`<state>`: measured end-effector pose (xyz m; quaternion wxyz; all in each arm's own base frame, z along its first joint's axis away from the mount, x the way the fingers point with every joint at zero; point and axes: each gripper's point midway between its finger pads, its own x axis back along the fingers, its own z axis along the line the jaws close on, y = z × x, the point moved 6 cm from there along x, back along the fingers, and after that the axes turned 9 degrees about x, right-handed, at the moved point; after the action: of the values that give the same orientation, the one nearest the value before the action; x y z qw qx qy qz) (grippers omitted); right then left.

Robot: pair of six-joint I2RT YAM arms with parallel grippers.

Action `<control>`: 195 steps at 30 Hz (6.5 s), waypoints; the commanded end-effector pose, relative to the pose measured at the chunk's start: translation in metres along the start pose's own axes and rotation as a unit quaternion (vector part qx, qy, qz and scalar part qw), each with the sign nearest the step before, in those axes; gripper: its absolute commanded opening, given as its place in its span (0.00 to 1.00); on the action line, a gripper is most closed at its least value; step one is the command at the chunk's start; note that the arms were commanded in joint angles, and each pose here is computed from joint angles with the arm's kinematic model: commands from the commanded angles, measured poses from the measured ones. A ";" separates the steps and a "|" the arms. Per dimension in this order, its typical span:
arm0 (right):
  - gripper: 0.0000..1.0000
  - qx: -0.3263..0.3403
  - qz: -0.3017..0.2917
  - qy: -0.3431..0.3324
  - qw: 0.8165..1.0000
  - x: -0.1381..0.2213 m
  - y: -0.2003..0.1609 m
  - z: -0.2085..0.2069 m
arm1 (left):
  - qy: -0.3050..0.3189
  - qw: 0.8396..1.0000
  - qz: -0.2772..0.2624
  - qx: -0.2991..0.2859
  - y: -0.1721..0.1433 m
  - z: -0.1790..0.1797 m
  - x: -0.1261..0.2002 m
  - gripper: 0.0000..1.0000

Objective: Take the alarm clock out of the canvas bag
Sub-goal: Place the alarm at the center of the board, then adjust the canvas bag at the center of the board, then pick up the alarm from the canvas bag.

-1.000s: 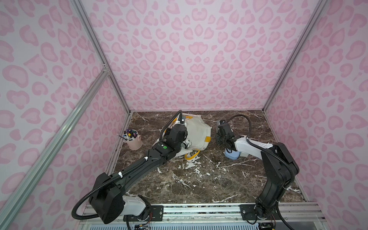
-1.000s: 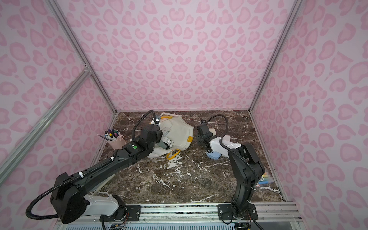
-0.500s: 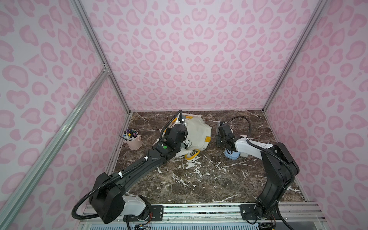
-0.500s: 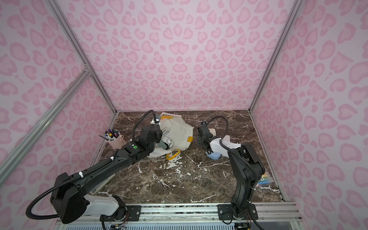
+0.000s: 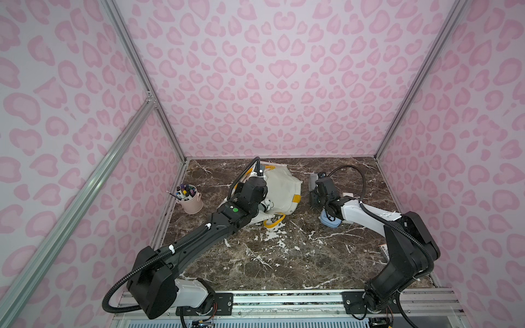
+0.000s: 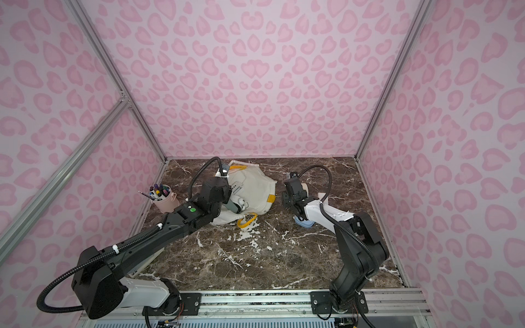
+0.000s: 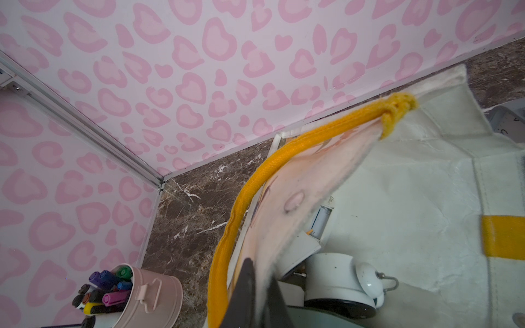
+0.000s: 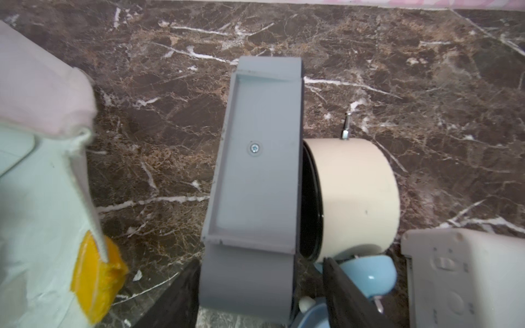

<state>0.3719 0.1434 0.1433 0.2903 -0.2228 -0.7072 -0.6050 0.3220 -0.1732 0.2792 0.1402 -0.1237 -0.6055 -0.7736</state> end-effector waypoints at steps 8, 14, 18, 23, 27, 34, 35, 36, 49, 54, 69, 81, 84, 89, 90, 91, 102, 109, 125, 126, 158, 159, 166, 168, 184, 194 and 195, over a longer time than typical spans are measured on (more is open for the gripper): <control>0.66 -0.006 -0.068 0.095 0.993 0.039 0.016 0.031 | -0.008 1.000 -0.020 0.018 0.014 -0.003 -0.001 0.03; 0.65 0.042 -0.093 0.212 0.972 0.065 0.020 0.082 | -0.011 0.999 -0.026 0.019 0.019 -0.006 -0.003 0.03; 0.64 0.088 -0.080 0.269 0.956 0.073 0.012 0.118 | -0.013 0.999 -0.029 0.023 0.023 -0.008 -0.005 0.03; 0.63 0.147 -0.048 0.301 0.941 0.072 0.000 0.153 | -0.017 0.999 -0.035 0.028 0.027 -0.011 -0.006 0.03; 0.62 0.198 -0.043 0.326 0.923 0.078 -0.011 0.178 | -0.013 0.998 -0.042 0.035 0.031 -0.011 -0.007 0.03; 0.61 0.260 -0.030 0.349 0.900 0.085 -0.033 0.214 | -0.020 0.997 -0.058 0.050 0.043 -0.016 -0.013 0.03; 0.61 0.264 -0.030 0.350 0.898 0.085 -0.035 0.220 | -0.023 0.997 -0.061 0.052 0.046 -0.018 -0.014 0.03; 0.60 0.267 -0.031 0.350 0.897 0.084 -0.036 0.225 | -0.025 0.996 -0.063 0.054 0.048 -0.019 -0.017 0.03; 0.63 0.264 -0.046 0.301 0.915 0.069 -0.026 0.258 | -0.092 0.989 -0.074 0.085 0.041 -0.022 -0.019 0.03; 0.65 0.219 -0.046 0.283 0.933 0.061 -0.022 0.231 | -0.097 0.989 -0.064 0.091 0.029 -0.018 -0.014 0.03; 0.72 0.192 -0.069 0.295 0.934 0.044 -0.015 0.204 | -0.117 0.987 -0.060 0.088 0.024 -0.019 -0.008 0.03; 0.80 0.178 -0.084 0.326 0.925 0.032 -0.002 0.213 | -0.138 0.984 -0.057 0.097 0.024 -0.020 -0.002 0.03; 0.83 0.173 -0.088 0.331 0.923 0.030 0.001 0.218 | -0.145 0.983 -0.057 0.100 0.025 -0.020 0.000 0.03; 0.84 0.172 -0.094 0.340 0.920 0.027 0.006 0.225 | -0.152 0.981 -0.059 0.101 0.026 -0.020 0.003 0.03; 0.85 0.171 -0.097 0.342 0.919 0.027 0.007 0.227 | -0.154 0.981 -0.058 0.101 0.026 -0.020 0.004 0.03; 0.86 0.171 -0.097 0.343 0.918 0.027 0.008 0.229 | -0.156 0.981 -0.058 0.102 0.025 -0.020 0.004 0.03; 0.85 0.175 -0.087 0.348 0.917 0.020 0.012 0.245 | -0.170 0.977 -0.059 0.113 0.024 -0.021 0.007 0.03; 0.74 0.192 -0.066 0.348 0.915 0.015 0.007 0.252 | -0.161 0.978 -0.059 0.116 0.023 -0.020 0.006 0.03; 0.50 0.190 -0.063 0.350 0.915 0.020 0.008 0.252 | -0.133 0.983 -0.053 0.113 0.022 -0.015 0.002 0.03; 0.48 0.190 -0.064 0.351 0.915 0.020 0.008 0.252 | -0.132 0.983 -0.052 0.113 0.021 -0.015 0.002 0.03; 0.25 0.218 -0.070 0.367 0.902 0.049 0.010 0.243 | -0.071 0.991 -0.037 0.111 0.014 -0.007 -0.007 0.03; 0.25 0.220 -0.069 0.368 0.901 0.050 0.009 0.242 | -0.071 0.990 -0.038 0.112 0.015 -0.007 -0.007 0.03; 0.23 0.209 -0.065 0.373 0.902 0.054 0.006 0.229 | -0.064 0.991 -0.033 0.109 0.013 -0.007 -0.008 0.03; 0.23 0.204 -0.065 0.376 0.901 0.056 0.006 0.226 | -0.060 0.992 -0.034 0.106 0.013 -0.007 -0.008 0.03; 0.22 0.201 -0.063 0.373 0.904 0.071 0.003 0.202 | -0.038 0.994 -0.025 0.096 0.009 -0.006 -0.010 0.03; 0.22 0.197 -0.066 0.366 0.907 0.084 0.003 0.181 | -0.031 0.995 -0.022 0.093 0.007 -0.005 -0.011 0.03; 0.21 0.195 -0.068 0.367 0.907 0.086 0.004 0.179 | -0.031 0.995 -0.022 0.094 0.007 -0.005 -0.011 0.03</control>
<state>0.2878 0.3191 0.1827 0.5270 0.1141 -0.6699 -0.5104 0.3346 -0.1814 0.2800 0.1036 -0.1273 -0.6874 -0.7075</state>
